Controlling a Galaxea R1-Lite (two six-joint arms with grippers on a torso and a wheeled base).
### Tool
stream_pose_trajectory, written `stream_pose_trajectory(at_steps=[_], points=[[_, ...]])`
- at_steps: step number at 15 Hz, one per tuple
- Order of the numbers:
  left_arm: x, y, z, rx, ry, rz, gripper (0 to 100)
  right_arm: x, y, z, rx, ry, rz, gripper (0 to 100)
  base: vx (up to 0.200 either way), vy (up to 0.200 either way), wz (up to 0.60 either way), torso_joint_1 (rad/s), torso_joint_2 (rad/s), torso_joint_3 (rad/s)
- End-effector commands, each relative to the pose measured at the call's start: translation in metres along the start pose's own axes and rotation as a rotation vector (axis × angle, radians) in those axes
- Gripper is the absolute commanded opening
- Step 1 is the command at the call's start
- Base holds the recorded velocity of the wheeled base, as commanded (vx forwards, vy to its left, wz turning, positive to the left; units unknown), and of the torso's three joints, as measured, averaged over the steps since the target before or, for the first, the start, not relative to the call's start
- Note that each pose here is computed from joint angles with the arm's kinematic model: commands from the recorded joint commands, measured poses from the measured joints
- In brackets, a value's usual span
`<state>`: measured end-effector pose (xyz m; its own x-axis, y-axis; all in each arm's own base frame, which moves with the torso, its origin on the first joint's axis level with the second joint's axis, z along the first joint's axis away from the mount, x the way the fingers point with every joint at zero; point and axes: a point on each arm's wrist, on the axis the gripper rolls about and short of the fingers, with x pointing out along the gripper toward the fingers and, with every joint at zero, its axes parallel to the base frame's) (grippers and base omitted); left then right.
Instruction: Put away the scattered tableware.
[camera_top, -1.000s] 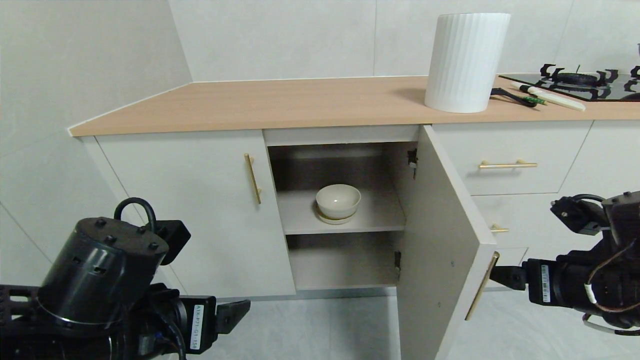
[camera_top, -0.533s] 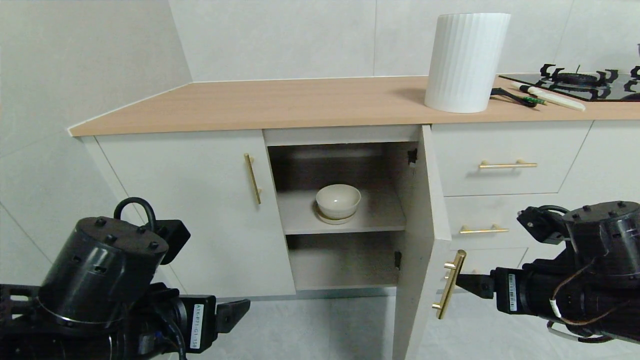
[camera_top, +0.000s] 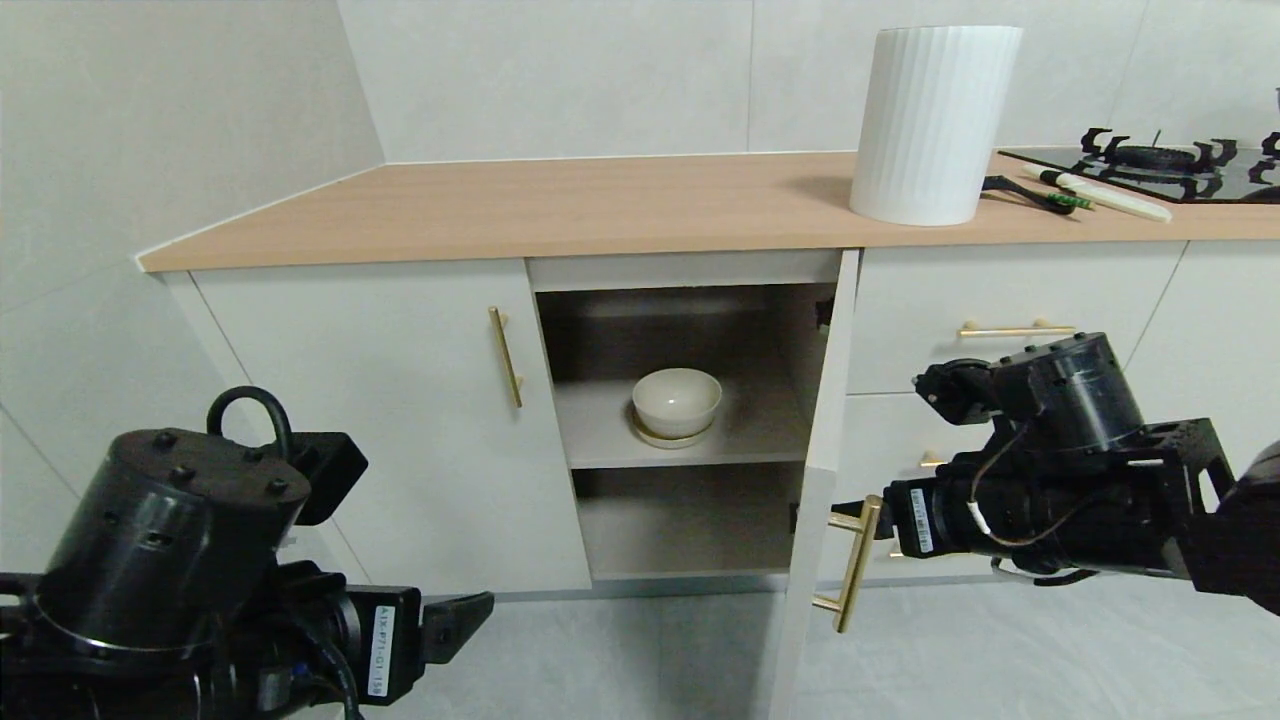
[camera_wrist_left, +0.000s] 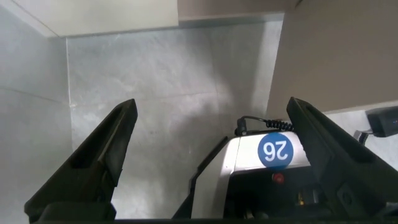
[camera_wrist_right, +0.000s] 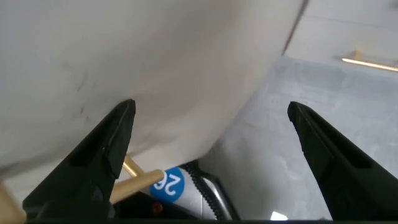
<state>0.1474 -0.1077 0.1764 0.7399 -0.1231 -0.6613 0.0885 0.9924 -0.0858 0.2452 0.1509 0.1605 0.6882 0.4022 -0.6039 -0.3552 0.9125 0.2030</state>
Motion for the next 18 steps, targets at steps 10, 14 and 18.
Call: stream_pose_trajectory(at_steps=[10,14,18], points=[[0.007,0.000,-0.002,-0.008,-0.032,0.010,100,0.050,0.004,0.002,0.124,-0.032,0.006,100,0.020,0.000,0.00,0.000,0.00,0.001],[0.007,0.000,-0.003,-0.004,-0.029,0.011,100,0.064,0.003,-0.001,0.139,-0.041,-0.001,100,0.200,0.000,0.00,0.000,0.00,0.000],[0.008,0.000,-0.004,0.002,-0.023,0.014,100,0.068,0.002,-0.001,0.149,-0.053,-0.016,100,0.000,0.000,0.00,0.000,0.00,0.000]])
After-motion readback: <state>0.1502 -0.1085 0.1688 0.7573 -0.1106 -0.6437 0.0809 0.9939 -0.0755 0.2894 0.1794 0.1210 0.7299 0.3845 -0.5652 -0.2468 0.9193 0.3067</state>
